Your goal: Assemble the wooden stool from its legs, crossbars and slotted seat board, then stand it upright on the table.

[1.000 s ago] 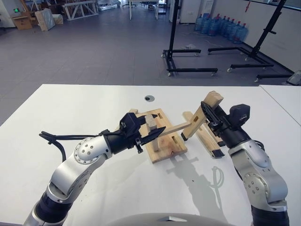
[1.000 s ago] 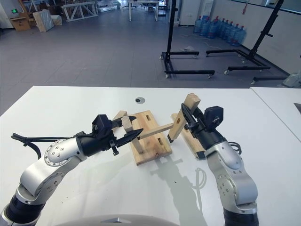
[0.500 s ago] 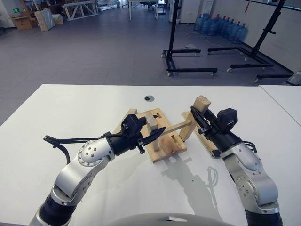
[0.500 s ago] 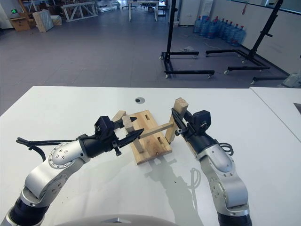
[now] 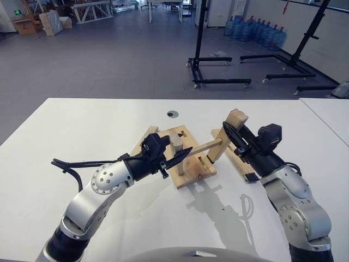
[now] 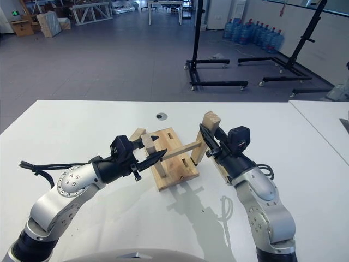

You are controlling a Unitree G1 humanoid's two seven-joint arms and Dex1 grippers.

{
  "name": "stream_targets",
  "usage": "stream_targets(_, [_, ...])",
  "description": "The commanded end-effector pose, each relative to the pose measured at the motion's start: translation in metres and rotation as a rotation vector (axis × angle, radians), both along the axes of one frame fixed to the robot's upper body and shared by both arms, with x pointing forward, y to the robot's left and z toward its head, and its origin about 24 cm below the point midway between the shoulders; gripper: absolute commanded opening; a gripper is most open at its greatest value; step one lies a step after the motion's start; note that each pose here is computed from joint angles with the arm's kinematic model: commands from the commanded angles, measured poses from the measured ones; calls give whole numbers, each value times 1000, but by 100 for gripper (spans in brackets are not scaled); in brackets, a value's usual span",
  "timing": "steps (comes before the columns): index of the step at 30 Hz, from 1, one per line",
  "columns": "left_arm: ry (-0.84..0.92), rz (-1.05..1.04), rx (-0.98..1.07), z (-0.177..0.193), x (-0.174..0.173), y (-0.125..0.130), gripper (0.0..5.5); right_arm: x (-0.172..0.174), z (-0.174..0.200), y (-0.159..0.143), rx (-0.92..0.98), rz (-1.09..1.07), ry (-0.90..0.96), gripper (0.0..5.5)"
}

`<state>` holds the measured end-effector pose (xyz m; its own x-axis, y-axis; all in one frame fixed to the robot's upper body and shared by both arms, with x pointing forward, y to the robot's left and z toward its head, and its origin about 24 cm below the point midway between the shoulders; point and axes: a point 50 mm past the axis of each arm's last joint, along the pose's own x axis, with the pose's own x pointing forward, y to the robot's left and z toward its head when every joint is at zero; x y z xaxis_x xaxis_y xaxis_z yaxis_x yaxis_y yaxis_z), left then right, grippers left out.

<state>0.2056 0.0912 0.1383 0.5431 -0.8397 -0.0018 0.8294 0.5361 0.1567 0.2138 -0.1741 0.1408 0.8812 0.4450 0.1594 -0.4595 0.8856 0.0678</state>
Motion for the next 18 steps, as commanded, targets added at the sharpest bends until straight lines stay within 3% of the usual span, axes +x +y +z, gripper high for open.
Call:
stream_targets(1, [156, 47, 121, -35, 0, 5, 214, -7, 3, 24, -13, 159, -12, 100])
stream_targets(11, [148, 38, 142, -36, -1, 6, 214, -3, 22, 34, -19, 169, -93, 100])
stream_targets(18, [140, 36, 156, -37, 0, 6, 214, 4, 22, 26, 29, 153, 1, 100])
